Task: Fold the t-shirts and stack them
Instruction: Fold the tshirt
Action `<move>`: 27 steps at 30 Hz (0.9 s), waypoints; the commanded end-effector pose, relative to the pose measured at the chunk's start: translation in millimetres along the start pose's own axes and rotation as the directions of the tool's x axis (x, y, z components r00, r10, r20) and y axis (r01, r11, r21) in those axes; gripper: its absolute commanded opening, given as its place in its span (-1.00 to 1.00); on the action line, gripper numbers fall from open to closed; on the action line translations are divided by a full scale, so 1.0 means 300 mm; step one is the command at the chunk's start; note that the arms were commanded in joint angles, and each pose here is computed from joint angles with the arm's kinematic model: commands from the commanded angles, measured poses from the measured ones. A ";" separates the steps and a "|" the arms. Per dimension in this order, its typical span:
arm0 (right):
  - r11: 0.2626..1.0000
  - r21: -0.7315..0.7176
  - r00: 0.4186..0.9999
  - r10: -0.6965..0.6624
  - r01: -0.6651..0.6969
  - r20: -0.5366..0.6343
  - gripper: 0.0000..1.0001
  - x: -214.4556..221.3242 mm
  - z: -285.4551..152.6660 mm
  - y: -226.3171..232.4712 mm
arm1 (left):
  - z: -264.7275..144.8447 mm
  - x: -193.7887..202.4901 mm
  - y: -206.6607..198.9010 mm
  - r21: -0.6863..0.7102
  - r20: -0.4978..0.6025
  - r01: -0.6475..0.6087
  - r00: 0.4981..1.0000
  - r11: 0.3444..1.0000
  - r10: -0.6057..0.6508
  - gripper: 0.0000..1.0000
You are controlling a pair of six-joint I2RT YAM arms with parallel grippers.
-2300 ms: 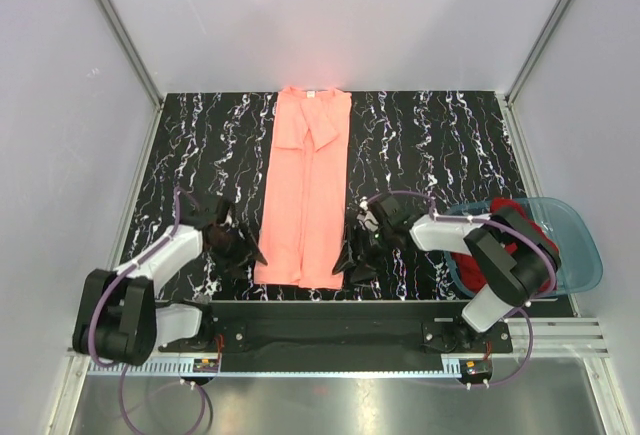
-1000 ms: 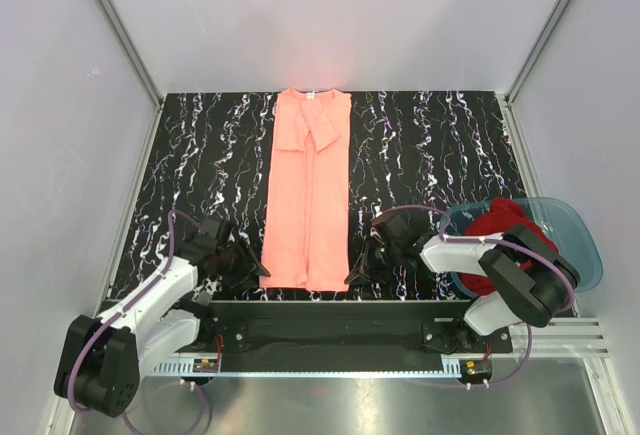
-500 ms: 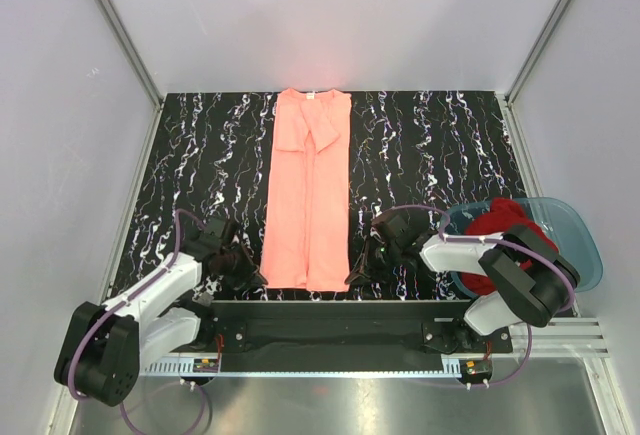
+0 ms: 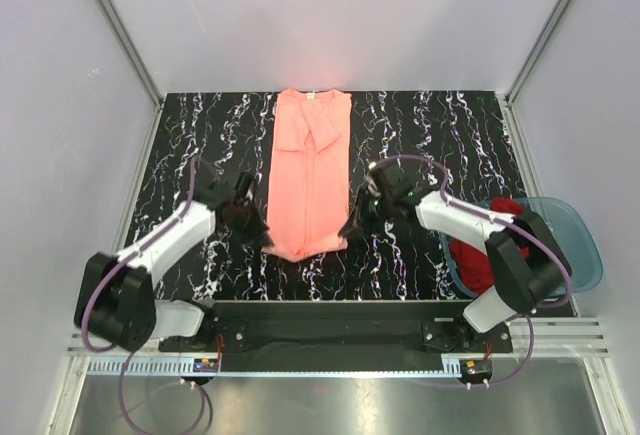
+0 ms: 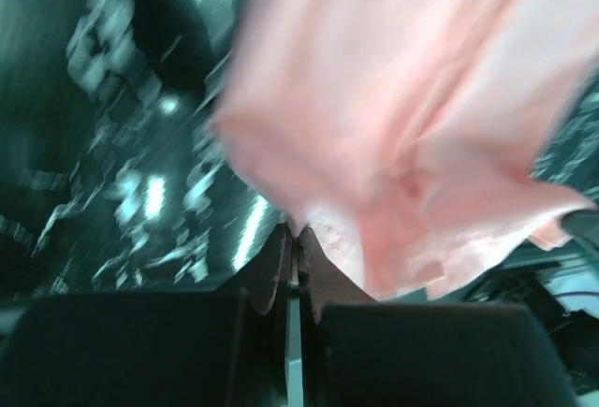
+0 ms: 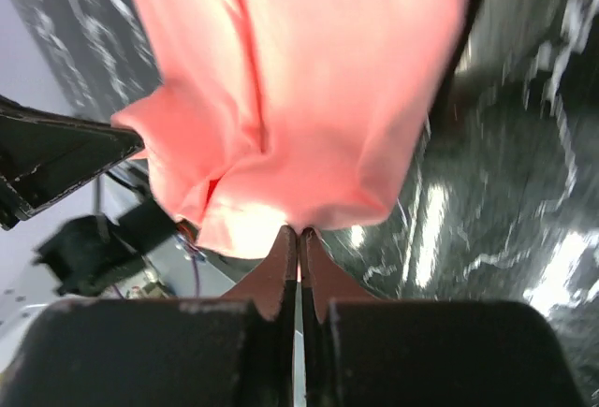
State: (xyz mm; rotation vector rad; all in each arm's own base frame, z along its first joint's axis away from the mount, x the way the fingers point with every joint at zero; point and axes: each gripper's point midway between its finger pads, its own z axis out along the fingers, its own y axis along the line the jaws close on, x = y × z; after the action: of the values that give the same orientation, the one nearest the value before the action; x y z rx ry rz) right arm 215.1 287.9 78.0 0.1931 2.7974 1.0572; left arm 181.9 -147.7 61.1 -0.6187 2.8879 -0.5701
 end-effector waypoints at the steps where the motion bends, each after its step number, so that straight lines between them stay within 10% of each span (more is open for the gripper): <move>1: 1.000 0.009 0.999 -0.028 0.028 0.043 -1.00 -0.162 -0.051 0.007 | -0.043 -0.164 -0.137 0.017 0.095 -0.122 0.988 0.992 0.119 -1.00; 14: 1.000 0.012 0.999 -0.025 0.025 0.034 -1.00 -0.669 0.026 0.022 | 0.011 -0.766 -0.374 0.090 0.157 -0.092 0.985 0.992 0.077 -1.00; 27: 0.997 -0.071 0.998 0.023 -0.019 0.057 -1.00 -0.867 0.075 0.032 | 0.119 -0.910 -0.423 0.206 0.131 -0.078 0.990 0.975 0.052 -1.00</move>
State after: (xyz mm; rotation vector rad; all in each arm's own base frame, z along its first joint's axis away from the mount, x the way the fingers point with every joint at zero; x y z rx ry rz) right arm 463.8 262.6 78.0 0.2559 2.7463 1.0754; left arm 462.5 -141.3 64.7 -0.5947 2.7639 -0.6865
